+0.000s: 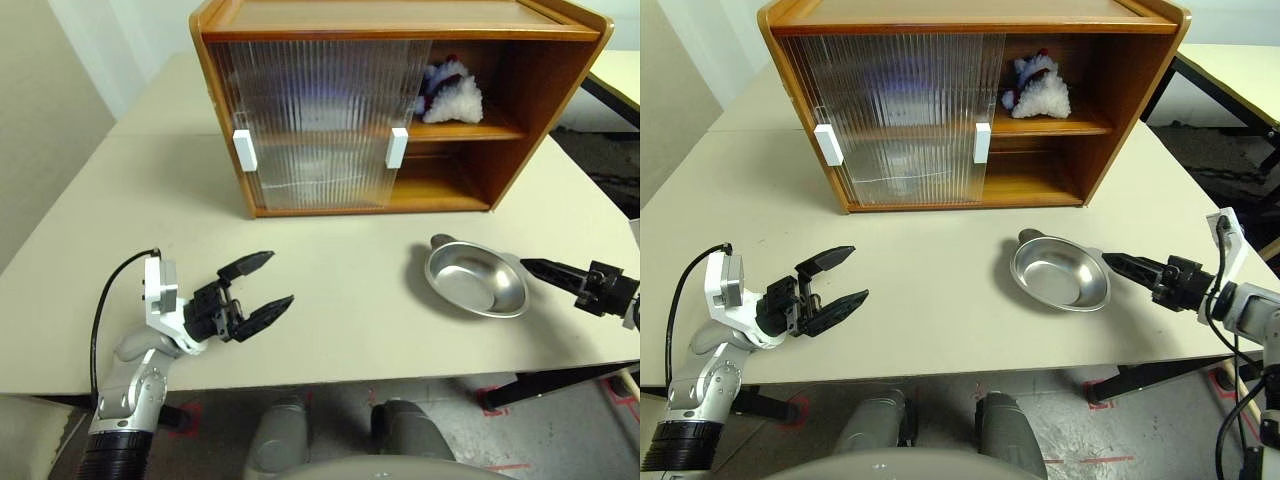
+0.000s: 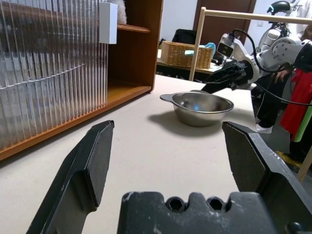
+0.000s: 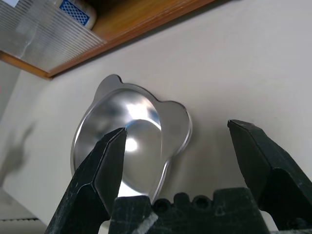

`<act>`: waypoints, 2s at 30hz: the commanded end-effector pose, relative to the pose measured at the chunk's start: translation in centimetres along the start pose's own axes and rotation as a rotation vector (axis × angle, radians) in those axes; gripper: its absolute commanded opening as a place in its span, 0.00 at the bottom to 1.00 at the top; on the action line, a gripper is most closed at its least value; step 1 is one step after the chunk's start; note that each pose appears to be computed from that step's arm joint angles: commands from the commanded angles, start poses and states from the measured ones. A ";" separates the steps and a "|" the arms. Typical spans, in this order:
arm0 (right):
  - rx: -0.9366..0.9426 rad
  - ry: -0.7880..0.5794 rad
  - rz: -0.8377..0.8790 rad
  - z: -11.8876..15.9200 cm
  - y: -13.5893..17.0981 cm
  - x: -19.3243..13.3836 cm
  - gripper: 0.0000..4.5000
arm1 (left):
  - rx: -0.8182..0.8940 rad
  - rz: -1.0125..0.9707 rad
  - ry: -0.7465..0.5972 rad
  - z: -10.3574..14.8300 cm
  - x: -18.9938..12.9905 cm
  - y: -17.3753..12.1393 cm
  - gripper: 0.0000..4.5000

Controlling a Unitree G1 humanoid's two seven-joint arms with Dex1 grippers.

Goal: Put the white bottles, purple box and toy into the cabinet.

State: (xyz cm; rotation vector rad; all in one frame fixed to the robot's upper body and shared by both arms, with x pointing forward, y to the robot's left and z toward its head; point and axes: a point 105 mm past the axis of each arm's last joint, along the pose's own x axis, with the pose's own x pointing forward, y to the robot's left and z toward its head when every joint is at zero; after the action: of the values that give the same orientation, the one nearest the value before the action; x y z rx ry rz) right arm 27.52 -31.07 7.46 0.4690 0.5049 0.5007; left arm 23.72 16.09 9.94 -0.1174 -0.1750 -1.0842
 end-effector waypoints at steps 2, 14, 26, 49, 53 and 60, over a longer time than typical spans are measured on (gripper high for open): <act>0.044 -0.018 0.023 0.0 0.2 1.1 0.99 | 0.014 -0.033 0.022 0.0 0.3 -0.6 1.00; 0.206 0.073 0.226 -1.0 3.9 1.6 0.44 | 0.069 -0.027 -0.004 1.0 0.9 0.1 1.00; 0.272 -0.033 0.310 1.4 5.7 2.0 0.00 | 0.086 -0.024 -0.015 1.5 1.3 0.4 1.00; 0.404 -0.472 0.047 8.1 3.6 10.1 0.00 | 0.094 -0.018 -0.013 1.4 1.3 0.4 1.00; 0.465 -0.548 0.033 8.7 3.4 11.3 0.00 | 0.093 -0.016 -0.012 1.2 1.2 0.3 1.00; 0.578 -0.653 -0.038 9.6 2.6 14.0 0.00 | 0.097 -0.013 -0.012 1.2 1.3 0.2 1.00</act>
State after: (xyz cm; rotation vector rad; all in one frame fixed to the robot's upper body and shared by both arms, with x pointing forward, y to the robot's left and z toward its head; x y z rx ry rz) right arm 42.15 -23.56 11.65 1.1041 0.0397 0.1890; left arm 24.39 15.41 11.80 -0.0471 -0.2560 -1.0845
